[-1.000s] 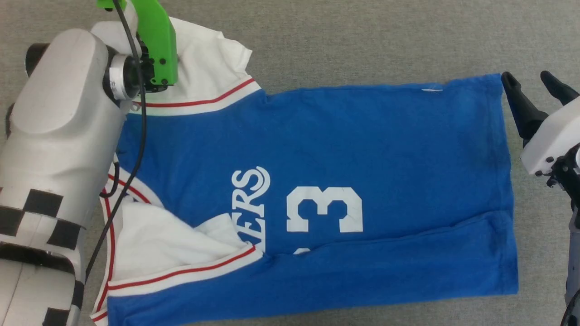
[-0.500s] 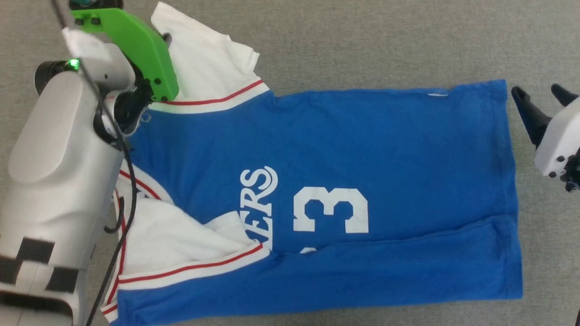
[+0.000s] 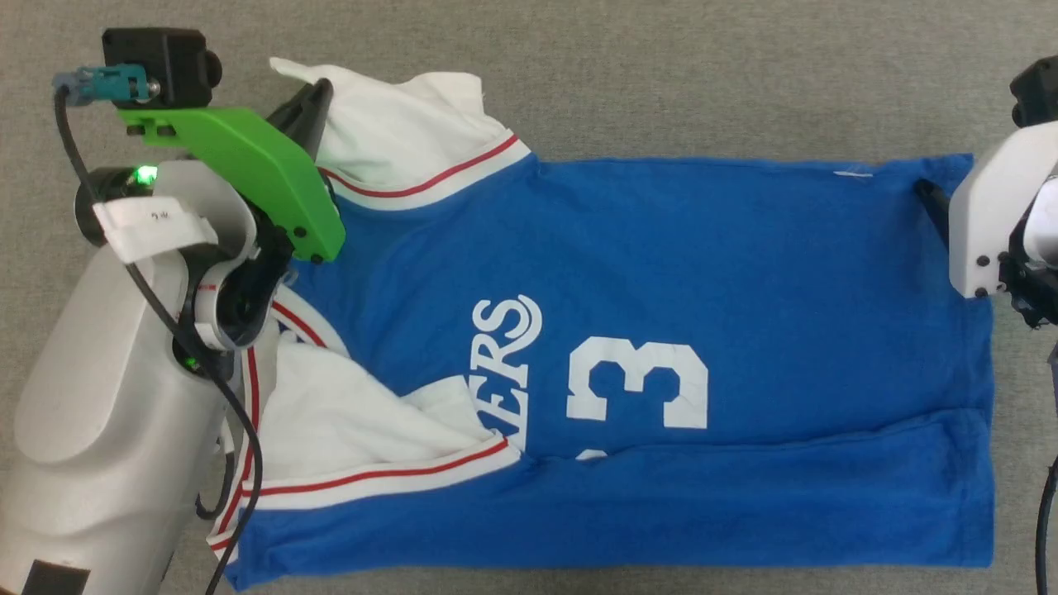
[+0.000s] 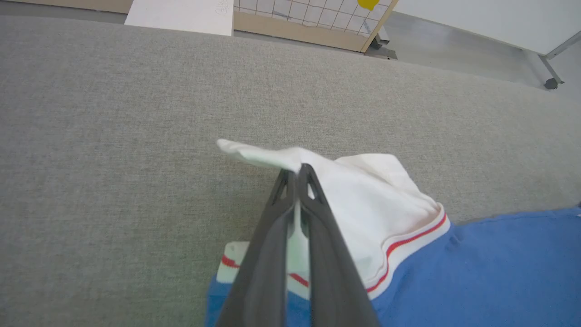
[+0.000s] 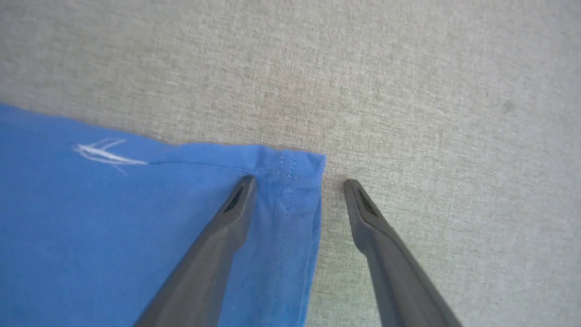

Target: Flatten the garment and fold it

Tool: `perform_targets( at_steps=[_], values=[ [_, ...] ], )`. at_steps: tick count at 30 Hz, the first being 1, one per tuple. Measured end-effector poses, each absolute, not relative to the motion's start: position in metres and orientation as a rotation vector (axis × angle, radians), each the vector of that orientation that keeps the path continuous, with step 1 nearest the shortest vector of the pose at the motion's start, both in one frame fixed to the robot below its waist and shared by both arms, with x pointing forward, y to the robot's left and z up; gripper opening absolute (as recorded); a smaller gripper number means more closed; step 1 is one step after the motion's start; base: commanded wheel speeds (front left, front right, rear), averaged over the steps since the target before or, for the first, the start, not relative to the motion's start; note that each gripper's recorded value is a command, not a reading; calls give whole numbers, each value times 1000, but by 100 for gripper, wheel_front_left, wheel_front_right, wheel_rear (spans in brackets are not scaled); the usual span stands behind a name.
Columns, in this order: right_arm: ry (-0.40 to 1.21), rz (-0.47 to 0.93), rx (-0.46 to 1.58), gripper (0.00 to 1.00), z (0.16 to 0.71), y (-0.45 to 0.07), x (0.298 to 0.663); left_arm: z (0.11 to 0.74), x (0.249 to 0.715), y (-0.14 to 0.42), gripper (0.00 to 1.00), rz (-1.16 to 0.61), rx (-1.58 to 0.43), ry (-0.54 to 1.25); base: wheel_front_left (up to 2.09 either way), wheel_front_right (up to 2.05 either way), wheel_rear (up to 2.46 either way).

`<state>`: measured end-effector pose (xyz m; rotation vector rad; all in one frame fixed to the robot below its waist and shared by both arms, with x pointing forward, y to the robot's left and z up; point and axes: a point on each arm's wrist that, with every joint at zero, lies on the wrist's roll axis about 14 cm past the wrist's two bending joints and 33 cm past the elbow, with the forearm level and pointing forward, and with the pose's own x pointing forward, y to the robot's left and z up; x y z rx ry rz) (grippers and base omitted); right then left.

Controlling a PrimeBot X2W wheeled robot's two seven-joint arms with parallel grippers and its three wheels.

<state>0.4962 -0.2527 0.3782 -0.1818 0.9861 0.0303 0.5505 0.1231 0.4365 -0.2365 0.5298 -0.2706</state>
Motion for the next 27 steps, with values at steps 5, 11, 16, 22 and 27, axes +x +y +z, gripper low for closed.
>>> perform_targets(
  at_steps=[5, 11, 16, 22, 27],
  values=[
    [1016, 54, -154, 0, 376, -247, 498, 437, 546, 126, 0, -264, -243, 524, 0, 0, 0],
    [889, 56, -106, 0, 406, -248, 505, 465, 544, 127, 0, -278, -264, 441, 0, 0, 0],
    [825, 53, -65, 0, 423, -253, 484, 477, 519, 130, 0, -281, -302, 437, 0, 0, 0],
    [802, 31, -23, 0, 429, -260, 446, 479, 473, 143, 0, -230, -354, 455, 0, 0, 0],
    [787, 17, 27, 0, 431, -259, 419, 469, 430, 150, 0, -178, -410, 500, 0, 0, 0]
  ],
)
